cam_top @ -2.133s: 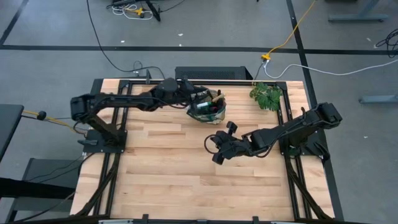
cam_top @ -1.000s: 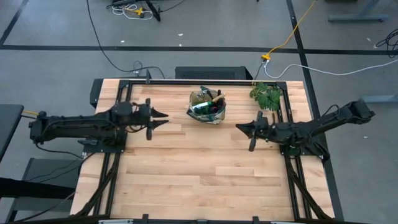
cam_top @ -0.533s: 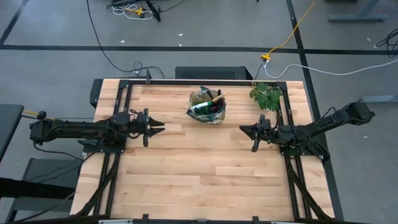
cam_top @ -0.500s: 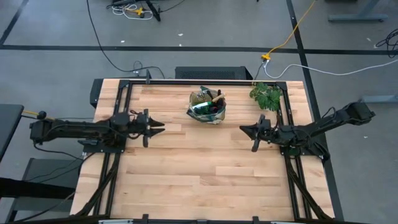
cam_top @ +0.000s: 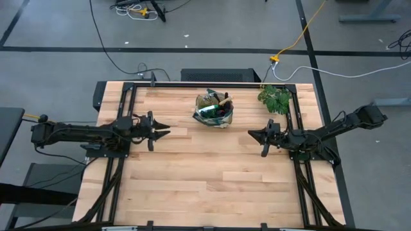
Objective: Pick & Place Garden tools in Gardening bag
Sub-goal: Return to home position
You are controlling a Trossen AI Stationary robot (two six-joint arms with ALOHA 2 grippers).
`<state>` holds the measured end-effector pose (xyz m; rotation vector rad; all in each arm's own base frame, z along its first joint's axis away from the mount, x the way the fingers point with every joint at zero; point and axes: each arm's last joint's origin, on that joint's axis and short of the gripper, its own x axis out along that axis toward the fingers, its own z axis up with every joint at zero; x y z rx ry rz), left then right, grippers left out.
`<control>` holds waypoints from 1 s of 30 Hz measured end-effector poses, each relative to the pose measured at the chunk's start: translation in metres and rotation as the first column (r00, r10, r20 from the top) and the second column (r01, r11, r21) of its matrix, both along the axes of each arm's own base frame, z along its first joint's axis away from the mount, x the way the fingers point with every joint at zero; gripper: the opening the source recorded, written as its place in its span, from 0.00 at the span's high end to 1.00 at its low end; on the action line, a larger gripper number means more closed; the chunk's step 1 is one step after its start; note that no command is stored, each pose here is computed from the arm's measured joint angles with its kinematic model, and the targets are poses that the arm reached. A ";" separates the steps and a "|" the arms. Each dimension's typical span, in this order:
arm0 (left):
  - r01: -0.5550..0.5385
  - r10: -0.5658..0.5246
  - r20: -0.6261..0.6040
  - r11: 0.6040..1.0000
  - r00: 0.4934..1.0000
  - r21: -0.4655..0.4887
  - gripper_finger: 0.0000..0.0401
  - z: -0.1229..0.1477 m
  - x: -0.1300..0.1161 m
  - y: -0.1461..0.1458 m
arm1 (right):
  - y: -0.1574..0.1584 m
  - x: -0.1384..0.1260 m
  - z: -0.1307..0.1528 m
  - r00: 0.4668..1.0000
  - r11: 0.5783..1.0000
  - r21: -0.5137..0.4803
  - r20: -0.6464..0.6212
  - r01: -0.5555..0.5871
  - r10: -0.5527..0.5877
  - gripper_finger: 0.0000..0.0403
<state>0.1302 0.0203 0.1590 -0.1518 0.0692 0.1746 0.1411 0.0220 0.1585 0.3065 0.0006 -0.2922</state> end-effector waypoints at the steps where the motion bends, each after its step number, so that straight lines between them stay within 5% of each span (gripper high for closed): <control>1: 0.000 0.000 0.000 1.000 1.000 0.000 0.71 0.000 0.000 0.000 | 0.000 0.000 0.000 1.000 1.000 -0.002 -0.001 -0.007 0.007 1.00; 15: 0.004 -0.004 0.016 1.000 1.000 0.003 0.71 0.002 -0.001 -0.001 | 0.000 -0.001 0.000 1.000 1.000 -0.006 -0.007 -0.016 0.016 1.00; 30: -0.006 -0.006 0.283 0.999 0.959 0.042 0.71 0.029 -0.021 -0.004 | -0.010 -0.026 0.038 0.947 0.997 0.076 0.320 0.001 -0.026 1.00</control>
